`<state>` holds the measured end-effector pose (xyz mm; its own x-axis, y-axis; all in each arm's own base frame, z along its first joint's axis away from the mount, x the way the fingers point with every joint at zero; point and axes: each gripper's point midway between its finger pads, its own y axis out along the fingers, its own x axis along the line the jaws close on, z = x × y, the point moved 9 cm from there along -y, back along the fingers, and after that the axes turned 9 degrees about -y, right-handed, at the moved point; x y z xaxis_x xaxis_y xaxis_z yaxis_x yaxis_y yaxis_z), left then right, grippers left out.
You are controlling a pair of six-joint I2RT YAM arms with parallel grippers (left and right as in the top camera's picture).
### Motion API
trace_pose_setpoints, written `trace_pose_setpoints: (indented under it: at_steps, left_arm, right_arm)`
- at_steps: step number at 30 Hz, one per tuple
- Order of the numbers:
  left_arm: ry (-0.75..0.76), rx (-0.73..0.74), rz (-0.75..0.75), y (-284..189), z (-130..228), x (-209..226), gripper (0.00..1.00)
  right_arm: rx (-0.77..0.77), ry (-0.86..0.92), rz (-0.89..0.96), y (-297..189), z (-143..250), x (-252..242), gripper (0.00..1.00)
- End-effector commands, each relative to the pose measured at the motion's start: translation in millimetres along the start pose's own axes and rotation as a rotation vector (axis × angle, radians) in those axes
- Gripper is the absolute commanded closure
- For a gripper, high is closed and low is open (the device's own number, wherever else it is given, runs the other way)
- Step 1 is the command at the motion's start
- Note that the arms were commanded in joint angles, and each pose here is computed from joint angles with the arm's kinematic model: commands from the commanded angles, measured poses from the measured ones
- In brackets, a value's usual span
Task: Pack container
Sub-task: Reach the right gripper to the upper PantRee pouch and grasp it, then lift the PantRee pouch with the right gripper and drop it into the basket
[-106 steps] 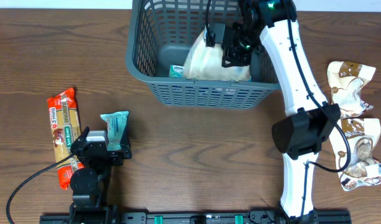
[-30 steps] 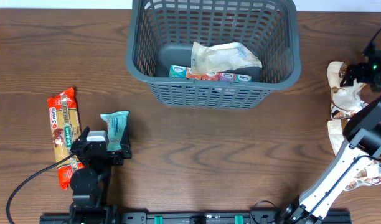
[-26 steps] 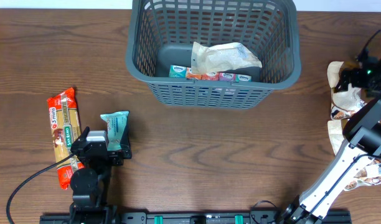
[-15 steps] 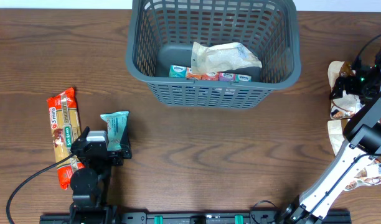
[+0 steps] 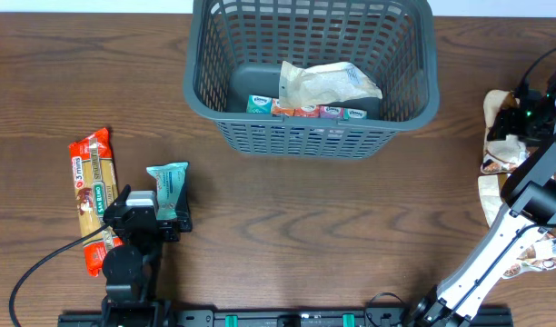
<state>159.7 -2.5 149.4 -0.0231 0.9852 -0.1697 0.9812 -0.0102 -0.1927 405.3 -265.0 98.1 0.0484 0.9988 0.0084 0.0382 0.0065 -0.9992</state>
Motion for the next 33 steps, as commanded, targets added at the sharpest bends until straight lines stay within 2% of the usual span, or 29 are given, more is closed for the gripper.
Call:
trace_pose_setpoints:
  at_steps: [1,4,7,9,13,19,23,26,33]
  left_arm:
    - [-0.008,0.029,-0.034,1.1,7.9,3.6,0.01]
    - [-0.008,0.026,-0.033,1.1,7.4,3.5,0.01]
    - [-0.008,0.026,-0.033,1.1,7.4,3.5,0.01]
    - [-0.008,0.026,-0.033,1.1,7.4,3.5,0.01]
    - [-0.008,0.026,-0.033,1.1,7.4,3.5,0.01]
    - [-0.008,0.026,-0.033,1.1,7.3,3.5,0.01]
    - [-0.008,0.026,-0.034,1.1,7.4,3.5,0.01]
    - [-0.008,0.026,-0.033,1.1,7.4,3.4,0.01]
    - [-0.008,0.034,-0.034,1.1,8.5,3.6,0.01]
  right_arm:
    - [0.01,0.001,-0.038,11.7,2.1,1.1,0.4]
    - [0.008,0.001,-0.041,11.6,1.9,1.4,0.58]
    - [0.011,0.001,-0.046,11.6,2.4,2.2,0.7]
    - [0.015,0.001,-0.049,11.6,2.8,2.9,0.85]
    - [0.016,-0.006,-0.067,11.6,1.8,7.6,0.98]
    - [-0.013,-0.01,-0.097,2.9,-5.3,21.2,0.99]
    - [-0.097,-0.028,-0.095,-27.1,-16.2,31.6,0.99]
    - [-0.184,-0.059,-0.053,-67.1,-24.6,41.1,0.99]
    - [-0.474,-0.17,0.077,-199.1,-24.7,87.4,0.99]
